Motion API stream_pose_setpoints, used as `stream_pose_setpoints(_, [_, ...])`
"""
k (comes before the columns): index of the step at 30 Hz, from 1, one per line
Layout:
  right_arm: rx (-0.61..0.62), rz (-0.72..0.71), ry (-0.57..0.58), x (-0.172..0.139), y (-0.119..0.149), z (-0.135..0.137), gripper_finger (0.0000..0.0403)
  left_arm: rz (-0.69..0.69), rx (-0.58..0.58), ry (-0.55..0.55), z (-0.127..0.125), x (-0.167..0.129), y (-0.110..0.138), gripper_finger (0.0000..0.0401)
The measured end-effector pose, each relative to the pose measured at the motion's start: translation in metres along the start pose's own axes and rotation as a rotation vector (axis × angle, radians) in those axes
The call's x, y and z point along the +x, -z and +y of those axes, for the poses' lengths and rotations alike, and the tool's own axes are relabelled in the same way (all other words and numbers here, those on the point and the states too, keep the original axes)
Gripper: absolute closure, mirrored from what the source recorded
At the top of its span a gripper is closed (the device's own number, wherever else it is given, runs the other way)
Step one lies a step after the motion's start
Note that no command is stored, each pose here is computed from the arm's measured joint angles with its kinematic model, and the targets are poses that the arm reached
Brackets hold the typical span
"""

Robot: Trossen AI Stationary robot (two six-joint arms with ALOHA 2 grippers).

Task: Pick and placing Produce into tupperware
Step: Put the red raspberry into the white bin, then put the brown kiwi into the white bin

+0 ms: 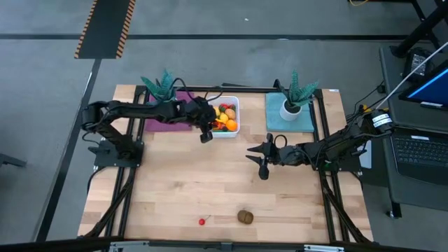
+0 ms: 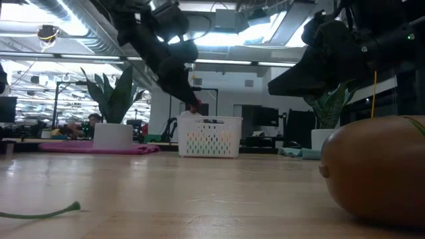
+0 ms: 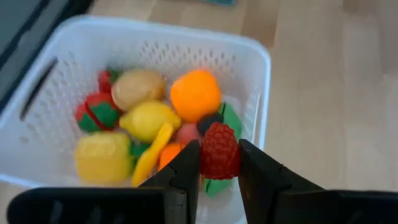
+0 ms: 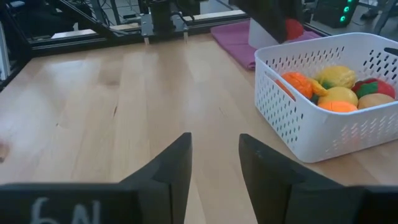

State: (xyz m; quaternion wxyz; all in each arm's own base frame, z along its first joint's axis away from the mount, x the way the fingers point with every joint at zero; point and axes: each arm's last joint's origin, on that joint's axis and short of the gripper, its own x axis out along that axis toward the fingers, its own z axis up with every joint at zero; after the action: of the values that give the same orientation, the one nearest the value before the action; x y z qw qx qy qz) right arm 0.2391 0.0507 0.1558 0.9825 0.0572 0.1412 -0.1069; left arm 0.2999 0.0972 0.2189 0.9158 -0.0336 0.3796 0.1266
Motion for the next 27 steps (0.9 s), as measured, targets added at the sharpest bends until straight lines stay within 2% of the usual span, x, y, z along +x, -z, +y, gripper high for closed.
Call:
stream_pose_setpoints(7, [-0.006,0.014,0.003,0.000,0.001,0.000,0.0267,0.040,0.035,0.000,0.001,0.027,0.007,0.0323])
stream_pose_setpoints(12, [-0.010,0.017,0.004,0.000,0.002,0.000,0.0267,0.039,0.046,-0.003,0.003,0.032,0.004,0.0323])
stream_pose_setpoints(19, [-0.011,0.020,0.004,0.000,0.002,0.000,0.0267,0.023,0.046,-0.009,0.003,0.030,-0.002,0.0246])
stream_pose_setpoints(27, [-0.011,0.020,0.004,0.000,0.002,0.000,0.0267,0.029,0.046,-0.010,0.003,0.030,-0.001,0.0221])
